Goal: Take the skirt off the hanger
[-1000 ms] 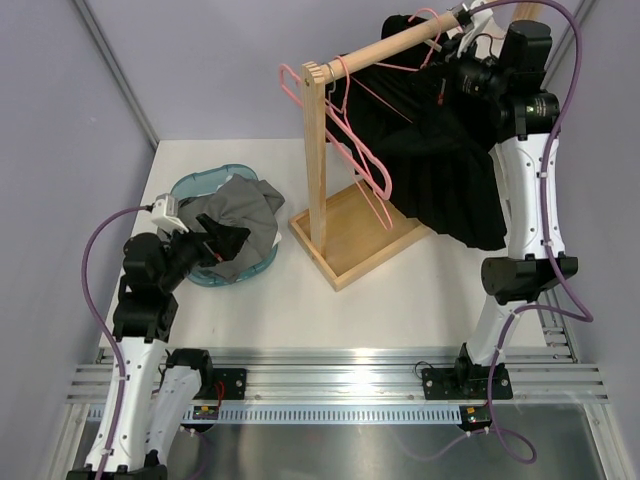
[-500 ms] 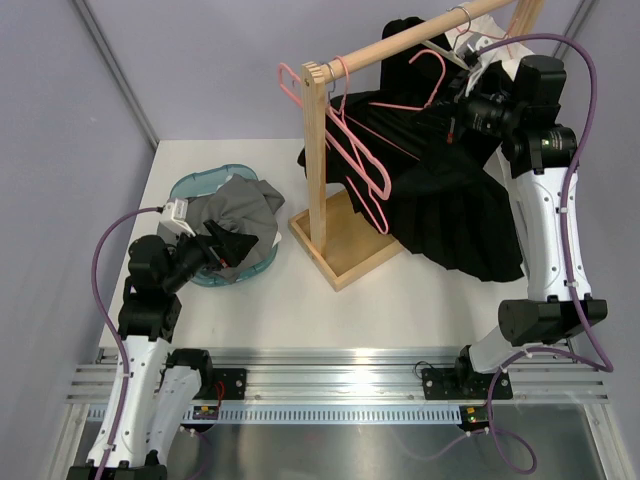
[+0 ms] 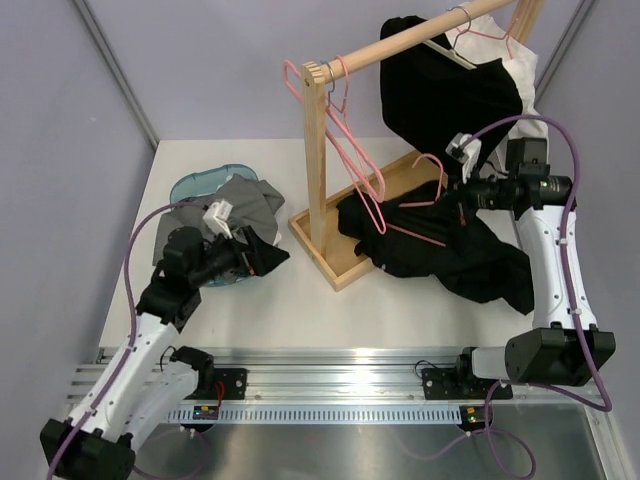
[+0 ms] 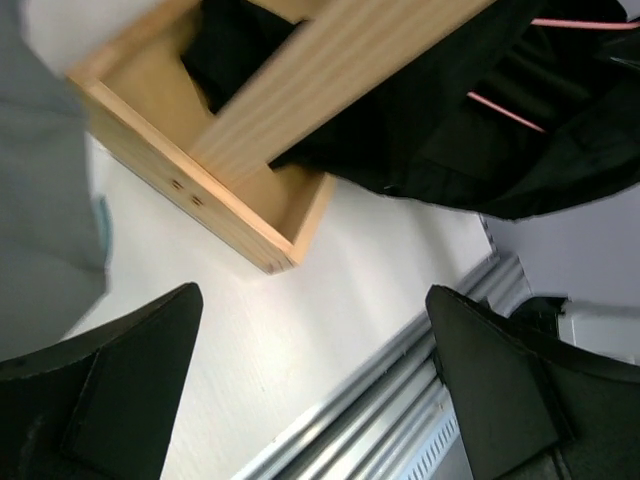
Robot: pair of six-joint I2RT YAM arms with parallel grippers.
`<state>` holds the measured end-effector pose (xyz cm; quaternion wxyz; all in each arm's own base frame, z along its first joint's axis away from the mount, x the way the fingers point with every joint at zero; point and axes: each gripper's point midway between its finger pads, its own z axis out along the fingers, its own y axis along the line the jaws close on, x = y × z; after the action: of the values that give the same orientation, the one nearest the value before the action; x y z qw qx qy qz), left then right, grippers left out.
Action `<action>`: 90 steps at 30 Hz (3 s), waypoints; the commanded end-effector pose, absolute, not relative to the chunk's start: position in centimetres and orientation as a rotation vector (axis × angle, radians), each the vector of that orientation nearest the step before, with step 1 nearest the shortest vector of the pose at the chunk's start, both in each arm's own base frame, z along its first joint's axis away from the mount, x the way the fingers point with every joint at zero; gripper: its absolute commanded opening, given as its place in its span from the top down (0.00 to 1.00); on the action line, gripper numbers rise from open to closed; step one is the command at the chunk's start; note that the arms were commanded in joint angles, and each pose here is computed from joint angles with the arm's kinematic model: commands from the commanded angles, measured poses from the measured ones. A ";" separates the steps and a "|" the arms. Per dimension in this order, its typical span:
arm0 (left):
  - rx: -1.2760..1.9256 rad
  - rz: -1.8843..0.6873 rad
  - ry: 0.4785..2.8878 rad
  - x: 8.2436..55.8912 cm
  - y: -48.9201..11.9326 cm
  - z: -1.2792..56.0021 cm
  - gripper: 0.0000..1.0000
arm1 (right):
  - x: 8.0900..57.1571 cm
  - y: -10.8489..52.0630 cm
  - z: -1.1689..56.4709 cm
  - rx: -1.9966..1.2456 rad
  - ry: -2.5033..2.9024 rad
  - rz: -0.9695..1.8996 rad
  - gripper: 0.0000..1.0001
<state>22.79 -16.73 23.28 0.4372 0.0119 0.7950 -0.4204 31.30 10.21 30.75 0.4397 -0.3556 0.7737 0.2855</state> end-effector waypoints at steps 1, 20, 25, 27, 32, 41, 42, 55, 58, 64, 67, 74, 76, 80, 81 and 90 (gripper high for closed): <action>0.074 -1.029 1.979 23.6 -18.8 22.9 0.01 | 25.9 10.3 27.7 -1.033 1.974 0.747 1.00; 0.606 -0.986 1.904 19.9 -31.5 20.3 0.01 | 16.5 12.9 24.4 -1.203 1.932 1.055 1.00; 0.585 -0.963 1.912 20.2 -32.2 21.4 0.01 | 16.9 14.0 24.3 -1.149 1.968 1.020 1.00; 0.569 -0.975 1.936 20.3 -33.2 21.5 0.01 | 17.1 14.8 24.5 -1.126 1.967 1.014 1.00; 0.558 -0.850 2.079 20.0 -34.9 18.6 0.03 | 17.9 15.4 25.0 -1.055 1.986 0.984 1.00; 0.502 -0.738 2.084 19.7 -34.3 18.3 0.06 | 19.3 15.0 23.7 -0.947 2.043 0.932 1.00; 0.502 -0.738 2.076 19.6 -34.2 18.7 0.06 | 19.5 14.8 23.5 -0.933 2.058 0.913 1.00; 0.555 -0.546 2.168 19.3 -33.7 14.7 0.13 | 19.9 15.1 24.1 -0.863 2.066 0.932 1.00; 0.490 -0.420 2.184 20.5 -32.3 14.0 0.31 | 19.6 15.1 24.2 -0.868 2.063 0.934 1.00; 0.372 -0.257 2.204 22.4 -30.0 13.1 0.64 | 19.1 15.1 24.1 -0.893 2.058 0.941 1.00; 0.300 -0.237 2.209 23.2 -29.0 13.1 0.90 | 18.5 15.2 24.0 -0.923 2.047 0.955 1.00; 0.177 -0.259 2.229 24.0 -25.9 13.3 1.00 | 16.2 14.9 23.4 -1.059 2.004 0.963 1.00; 0.120 -0.270 2.221 24.4 -24.4 13.9 1.00 | 16.0 14.6 23.0 -1.084 2.006 0.944 1.00; 0.061 -0.256 2.237 24.6 -21.6 13.3 1.00 | 15.8 14.5 23.0 -1.119 1.993 0.932 1.00; 0.050 -0.230 2.255 24.6 -20.5 12.5 1.00 | 15.8 14.4 23.0 -1.133 1.983 0.920 1.00; 0.053 -0.358 2.308 23.8 -20.6 10.1 1.00 | 14.2 15.8 25.5 -1.185 1.842 1.045 1.00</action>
<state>23.13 -23.69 11.81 0.3894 0.0444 0.9005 -0.1886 15.76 15.76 23.83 0.3464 -0.4511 0.7235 0.3912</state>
